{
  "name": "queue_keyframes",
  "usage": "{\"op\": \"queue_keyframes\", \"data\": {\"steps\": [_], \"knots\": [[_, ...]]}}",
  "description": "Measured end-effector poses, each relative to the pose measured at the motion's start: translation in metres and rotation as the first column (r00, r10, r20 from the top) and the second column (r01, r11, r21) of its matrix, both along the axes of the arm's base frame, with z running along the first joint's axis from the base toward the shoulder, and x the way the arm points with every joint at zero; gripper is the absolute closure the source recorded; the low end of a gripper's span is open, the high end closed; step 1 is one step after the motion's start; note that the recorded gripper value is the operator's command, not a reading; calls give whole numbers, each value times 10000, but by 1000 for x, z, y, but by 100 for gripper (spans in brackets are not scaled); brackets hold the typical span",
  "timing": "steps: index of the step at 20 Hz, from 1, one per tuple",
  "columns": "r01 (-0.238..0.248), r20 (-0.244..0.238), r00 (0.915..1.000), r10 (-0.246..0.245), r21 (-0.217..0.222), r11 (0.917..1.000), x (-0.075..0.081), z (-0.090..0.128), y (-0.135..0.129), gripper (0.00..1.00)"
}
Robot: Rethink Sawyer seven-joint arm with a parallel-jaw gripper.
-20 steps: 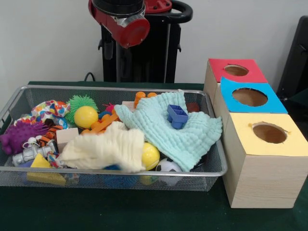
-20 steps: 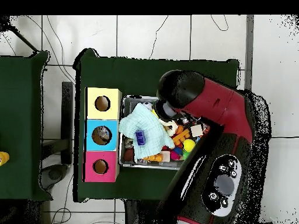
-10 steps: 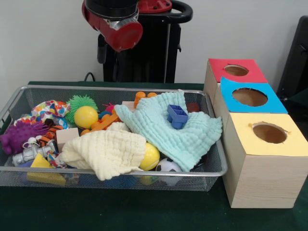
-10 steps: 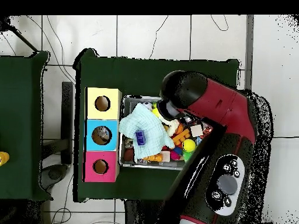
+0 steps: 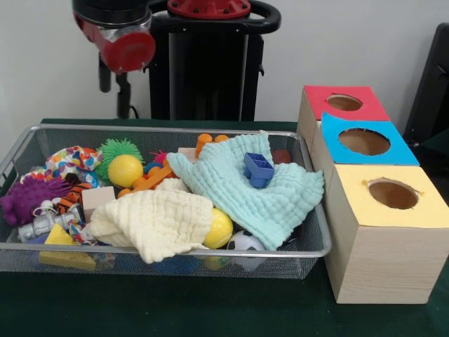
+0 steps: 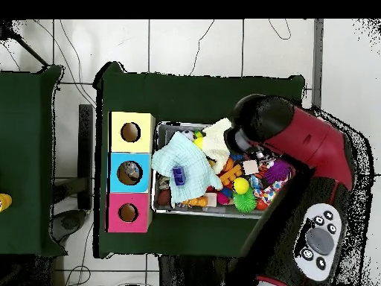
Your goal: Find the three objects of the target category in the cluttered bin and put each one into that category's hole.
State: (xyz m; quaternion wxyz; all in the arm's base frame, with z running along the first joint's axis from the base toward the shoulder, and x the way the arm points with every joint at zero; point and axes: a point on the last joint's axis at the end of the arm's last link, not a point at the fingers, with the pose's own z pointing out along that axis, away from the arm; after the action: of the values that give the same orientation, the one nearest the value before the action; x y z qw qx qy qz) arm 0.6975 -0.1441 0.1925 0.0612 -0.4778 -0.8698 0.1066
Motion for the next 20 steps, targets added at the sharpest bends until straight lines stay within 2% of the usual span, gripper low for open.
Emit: {"op": "queue_keyframes", "data": {"steps": [4, 6, 11, 20], "knots": [[139, 413, 9991, -129, -240, 9996, 1, -4, -22, 0], [200, 783, 9968, -165, -440, 9988, 3, -8, -36, 0], [282, 1291, 9914, -195, -662, 9974, 3, -21, -53, 0], [178, 1377, 9905, -68, -791, 9967, 1, -61, -57, 0]]}}
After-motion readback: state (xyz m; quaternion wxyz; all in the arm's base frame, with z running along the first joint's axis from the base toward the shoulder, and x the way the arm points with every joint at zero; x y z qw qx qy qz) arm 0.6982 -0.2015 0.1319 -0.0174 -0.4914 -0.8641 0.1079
